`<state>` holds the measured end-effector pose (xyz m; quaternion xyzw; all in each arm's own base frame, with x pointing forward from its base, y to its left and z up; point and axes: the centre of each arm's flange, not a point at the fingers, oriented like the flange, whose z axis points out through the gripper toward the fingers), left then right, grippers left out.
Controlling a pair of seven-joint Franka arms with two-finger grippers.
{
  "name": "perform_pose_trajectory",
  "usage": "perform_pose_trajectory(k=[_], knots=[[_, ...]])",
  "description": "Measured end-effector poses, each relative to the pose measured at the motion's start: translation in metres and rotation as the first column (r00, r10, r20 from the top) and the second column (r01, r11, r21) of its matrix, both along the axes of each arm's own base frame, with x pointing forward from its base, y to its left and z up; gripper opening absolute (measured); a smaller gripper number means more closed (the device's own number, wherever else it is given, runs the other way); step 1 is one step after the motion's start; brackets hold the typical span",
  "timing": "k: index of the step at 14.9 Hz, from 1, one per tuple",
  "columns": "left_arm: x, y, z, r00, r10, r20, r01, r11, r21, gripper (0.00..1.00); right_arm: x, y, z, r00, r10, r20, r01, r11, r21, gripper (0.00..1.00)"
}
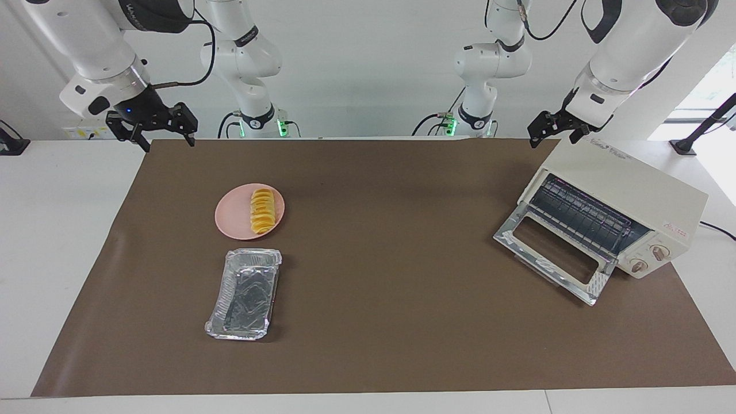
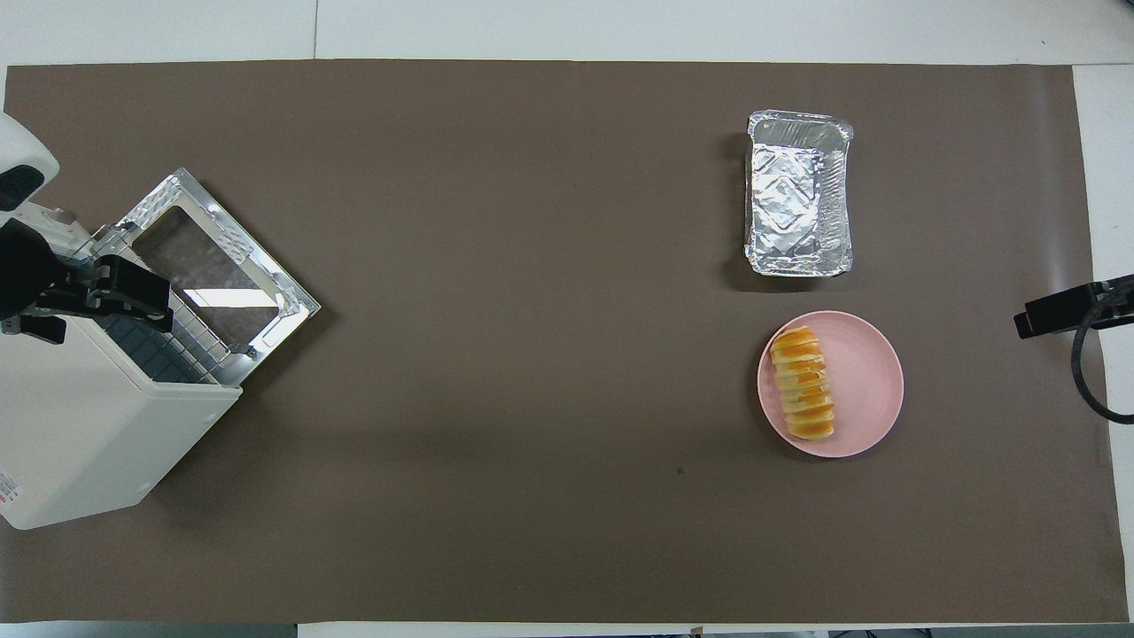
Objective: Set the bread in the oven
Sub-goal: 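Reach the right gripper toward the orange bread on the pink plate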
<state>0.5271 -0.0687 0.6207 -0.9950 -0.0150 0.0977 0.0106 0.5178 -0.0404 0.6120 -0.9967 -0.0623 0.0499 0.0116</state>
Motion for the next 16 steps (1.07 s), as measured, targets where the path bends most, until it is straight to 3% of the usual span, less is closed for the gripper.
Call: perform_pose_trajectory(k=[9, 12, 16], knots=[[0.0, 0.0, 0.0, 1.0, 0.0, 0.0, 0.0, 1.0, 0.0, 1.0, 0.0, 0.003, -0.013, 1.0, 0.006, -0.007, -0.006, 1.0, 0.0, 1.0], [0.0, 0.0, 0.0, 1.0, 0.0, 0.0, 0.0, 1.0, 0.0, 1.0, -0.006, 0.019, -0.05, 0.999, 0.03, 0.015, -0.03, 1.0, -0.003, 1.0], [0.0, 0.0, 0.0, 1.0, 0.0, 0.0, 0.0, 1.0, 0.0, 1.0, -0.029, 0.05, -0.112, 0.999, 0.033, 0.023, -0.033, 0.999, -0.01, 1.0]])
